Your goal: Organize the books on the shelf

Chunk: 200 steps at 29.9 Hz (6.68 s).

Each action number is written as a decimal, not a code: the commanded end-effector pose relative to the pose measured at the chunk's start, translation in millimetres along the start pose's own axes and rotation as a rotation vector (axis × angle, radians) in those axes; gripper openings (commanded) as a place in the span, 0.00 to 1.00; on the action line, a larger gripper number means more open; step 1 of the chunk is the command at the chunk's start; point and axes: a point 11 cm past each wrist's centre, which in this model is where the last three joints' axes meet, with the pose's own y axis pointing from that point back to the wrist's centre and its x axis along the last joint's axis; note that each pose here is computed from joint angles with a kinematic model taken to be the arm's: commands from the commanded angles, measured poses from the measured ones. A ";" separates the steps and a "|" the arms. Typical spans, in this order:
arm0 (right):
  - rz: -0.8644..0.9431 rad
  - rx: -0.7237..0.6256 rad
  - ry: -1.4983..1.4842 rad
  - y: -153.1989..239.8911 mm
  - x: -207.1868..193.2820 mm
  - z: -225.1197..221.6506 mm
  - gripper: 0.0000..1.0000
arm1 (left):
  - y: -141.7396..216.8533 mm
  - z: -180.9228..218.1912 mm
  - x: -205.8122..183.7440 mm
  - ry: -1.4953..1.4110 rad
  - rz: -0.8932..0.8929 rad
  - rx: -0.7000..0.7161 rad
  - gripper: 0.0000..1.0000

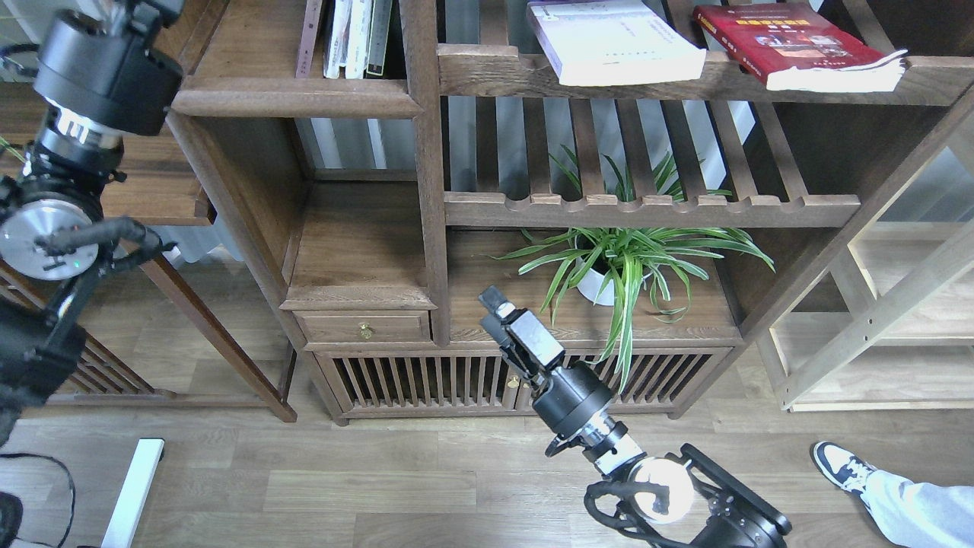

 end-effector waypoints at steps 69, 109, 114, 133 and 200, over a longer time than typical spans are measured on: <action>-0.188 0.359 0.107 -65.9 -98.9 -151.5 0.98 | 84.3 -137.0 -25.0 0.332 0.129 0.293 0.99; 0.062 0.365 0.072 -114.8 -140.4 -181.7 0.97 | 88.2 -144.5 -26.5 0.339 0.127 0.345 0.99; 0.060 0.368 0.083 -112.3 -142.1 -185.4 0.92 | 88.7 -144.5 -25.9 0.337 0.129 0.348 0.99; 0.065 0.378 0.099 -106.0 -139.1 -191.7 0.57 | 88.1 -146.2 -27.8 0.340 0.121 0.365 0.99; -0.307 0.202 -0.091 -52.4 -95.5 -74.4 0.01 | 96.6 -176.1 -26.6 0.703 0.231 0.340 0.97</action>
